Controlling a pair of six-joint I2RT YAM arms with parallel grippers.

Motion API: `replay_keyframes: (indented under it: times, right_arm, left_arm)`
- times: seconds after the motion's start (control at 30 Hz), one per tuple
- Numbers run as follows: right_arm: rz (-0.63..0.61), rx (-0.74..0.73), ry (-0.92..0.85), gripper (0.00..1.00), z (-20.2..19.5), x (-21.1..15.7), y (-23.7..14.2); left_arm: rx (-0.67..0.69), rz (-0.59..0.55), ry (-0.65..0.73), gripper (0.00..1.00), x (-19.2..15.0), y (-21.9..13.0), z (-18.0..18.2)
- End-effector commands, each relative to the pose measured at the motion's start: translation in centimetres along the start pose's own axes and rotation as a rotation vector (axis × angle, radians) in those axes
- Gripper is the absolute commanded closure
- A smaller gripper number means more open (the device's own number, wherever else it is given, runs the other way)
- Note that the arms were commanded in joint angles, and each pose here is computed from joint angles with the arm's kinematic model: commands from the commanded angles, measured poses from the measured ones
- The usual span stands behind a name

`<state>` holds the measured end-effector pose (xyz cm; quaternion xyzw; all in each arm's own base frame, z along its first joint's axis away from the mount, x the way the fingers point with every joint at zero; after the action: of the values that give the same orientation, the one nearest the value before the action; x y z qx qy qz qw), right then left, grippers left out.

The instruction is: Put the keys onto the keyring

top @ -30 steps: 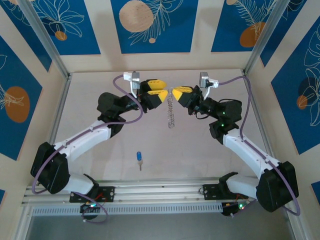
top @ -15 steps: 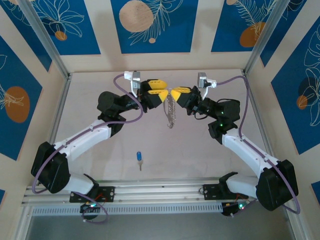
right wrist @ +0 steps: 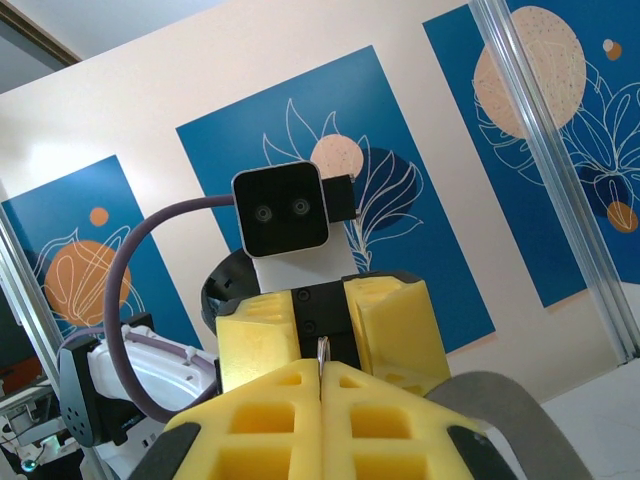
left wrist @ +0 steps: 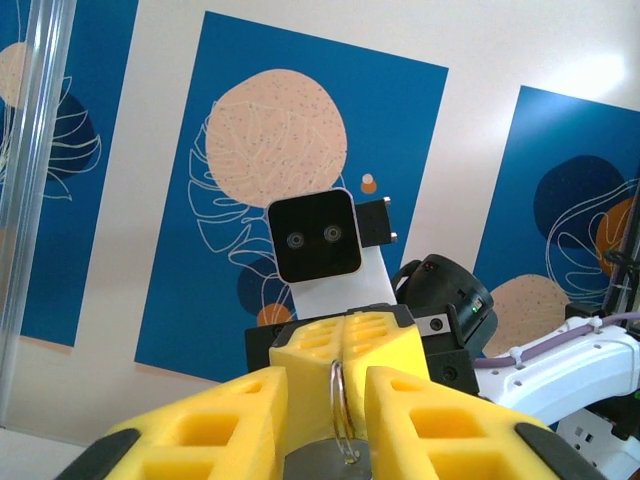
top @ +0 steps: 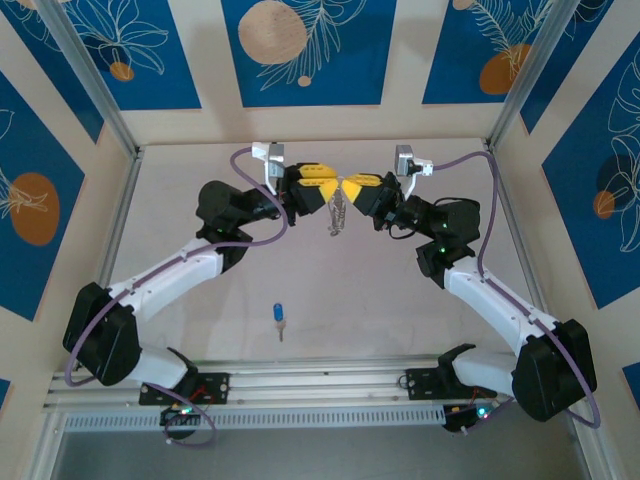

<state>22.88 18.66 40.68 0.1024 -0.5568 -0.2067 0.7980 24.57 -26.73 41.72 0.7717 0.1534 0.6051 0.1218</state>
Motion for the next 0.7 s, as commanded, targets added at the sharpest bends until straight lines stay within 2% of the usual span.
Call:
replay_keyframes:
  times: [0.0,0.2,0.37,0.57,0.63,0.67]
  right_arm:
    - [-0.042,0.023,-0.059,1.0,1.06,1.16,0.25]
    - [-0.042,0.021,-0.059,1.0,1.09,1.21,0.25]
    - [-0.04,0.021,-0.057,1.0,1.07,1.15,0.3]
    - [-0.039,0.019,-0.059,1.0,1.02,1.2,0.35]
    - [-0.04,0.017,-0.06,1.0,1.02,1.24,0.37]
    - [-0.04,0.017,-0.061,1.0,1.0,1.24,0.37]
  left_arm:
    - [-0.029,-0.01,0.043,0.77,1.06,0.3,-0.29]
    - [-0.034,-0.006,0.043,0.87,1.07,0.41,-0.28]
    - [-0.041,-0.003,0.046,1.0,1.14,0.45,-0.36]
    - [-0.071,0.028,0.04,1.0,0.96,0.61,-0.64]
    - [-0.079,0.04,0.035,0.89,0.81,0.66,-0.71]
    - [-0.082,0.047,0.032,0.87,0.72,0.65,-0.71]
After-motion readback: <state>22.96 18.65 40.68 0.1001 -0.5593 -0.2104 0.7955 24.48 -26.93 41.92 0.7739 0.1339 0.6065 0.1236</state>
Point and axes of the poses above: each hand's point on the last joint's axis, 136 mm out from that joint toward the fingers, its own y axis out along the fingers, its own z axis along the line the jaws close on, x = y × z, the point moved 7 cm from there along -y, back along the fingers, and after that the axes turned 2 degrees about -y, right-handed, at the moved point
